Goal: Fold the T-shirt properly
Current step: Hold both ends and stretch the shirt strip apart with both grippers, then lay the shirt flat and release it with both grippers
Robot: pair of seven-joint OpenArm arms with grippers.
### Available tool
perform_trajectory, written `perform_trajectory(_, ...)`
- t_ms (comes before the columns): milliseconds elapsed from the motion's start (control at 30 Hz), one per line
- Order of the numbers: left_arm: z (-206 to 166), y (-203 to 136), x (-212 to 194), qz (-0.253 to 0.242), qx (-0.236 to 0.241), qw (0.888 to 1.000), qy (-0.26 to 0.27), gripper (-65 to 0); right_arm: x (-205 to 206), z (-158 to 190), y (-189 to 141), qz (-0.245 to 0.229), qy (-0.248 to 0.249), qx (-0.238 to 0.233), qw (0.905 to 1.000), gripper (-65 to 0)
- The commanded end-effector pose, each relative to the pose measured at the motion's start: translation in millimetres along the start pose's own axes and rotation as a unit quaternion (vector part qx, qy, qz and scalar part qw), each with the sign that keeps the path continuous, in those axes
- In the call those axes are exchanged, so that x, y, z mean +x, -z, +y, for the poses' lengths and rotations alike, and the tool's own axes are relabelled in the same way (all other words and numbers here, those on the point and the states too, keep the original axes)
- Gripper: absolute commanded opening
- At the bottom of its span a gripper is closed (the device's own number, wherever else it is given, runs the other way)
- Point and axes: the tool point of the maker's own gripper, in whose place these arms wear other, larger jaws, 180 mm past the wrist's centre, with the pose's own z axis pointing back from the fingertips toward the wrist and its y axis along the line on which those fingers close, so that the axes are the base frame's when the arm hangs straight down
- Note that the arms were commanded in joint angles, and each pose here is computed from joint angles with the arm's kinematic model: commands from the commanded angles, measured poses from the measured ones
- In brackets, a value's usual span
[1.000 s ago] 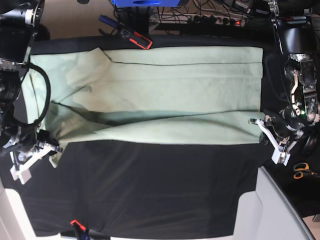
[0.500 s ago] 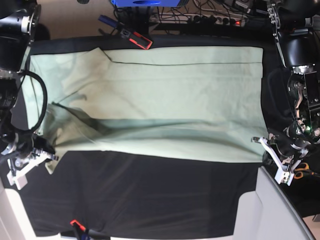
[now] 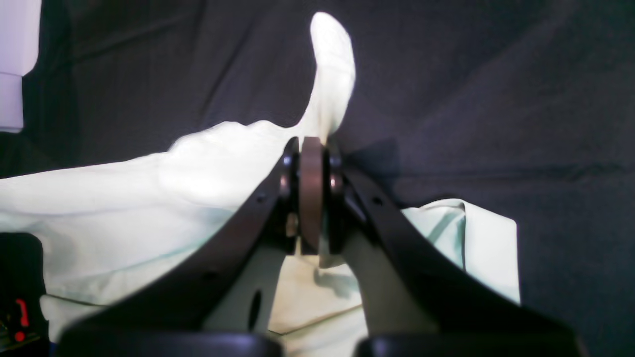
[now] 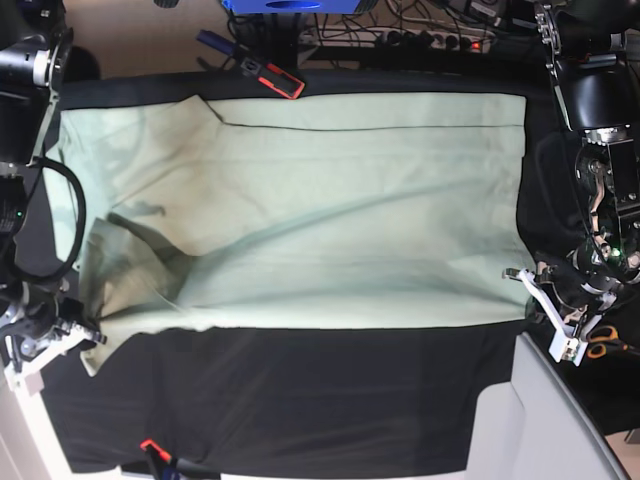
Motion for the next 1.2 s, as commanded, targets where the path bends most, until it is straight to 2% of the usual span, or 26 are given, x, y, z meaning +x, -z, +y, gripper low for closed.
perform_trajectory(0,12,-7,22,-0.031,0.015,0.999,0.006,-62.3,28,2,-8,-0.038,-0.012,0.002,0.9992,-65.0)
perform_trajectory(267,13,-8,23,-0.031,0.015,0.999,0.007,-62.3,13,-1,-6,-0.022,-0.009,-0.001,0.9997,-65.0)
perform_trajectory(367,12,-7,21,-0.028,0.015,0.999,0.009,-62.3,2,8,0,-0.005,-0.024,0.005,0.9997,-65.0)
perform_trajectory(533,3,-7,10,-0.017,-0.006,0.999,0.026,-62.3,-12,10,4,0.01,-0.031,0.006,0.9995,-65.0)
perform_trajectory(633,-6,-7,-6,-0.001,-0.024,0.999,0.041,-62.3,-16,9,4,0.016,-0.03,0.006,0.9994,-65.0)
perform_trajectory(1000,4,-19,-53,0.055,-0.03,0.995,0.077,-62.3,-52,-3,4,0.054,-0.019,-0.004,0.9983,-65.0)
perform_trajectory(1167,-13,-22,-70,0.072,-0.072,0.989,0.107,-62.3,-69,-8,4,0.069,-0.015,-0.008,0.9975,-65.0)
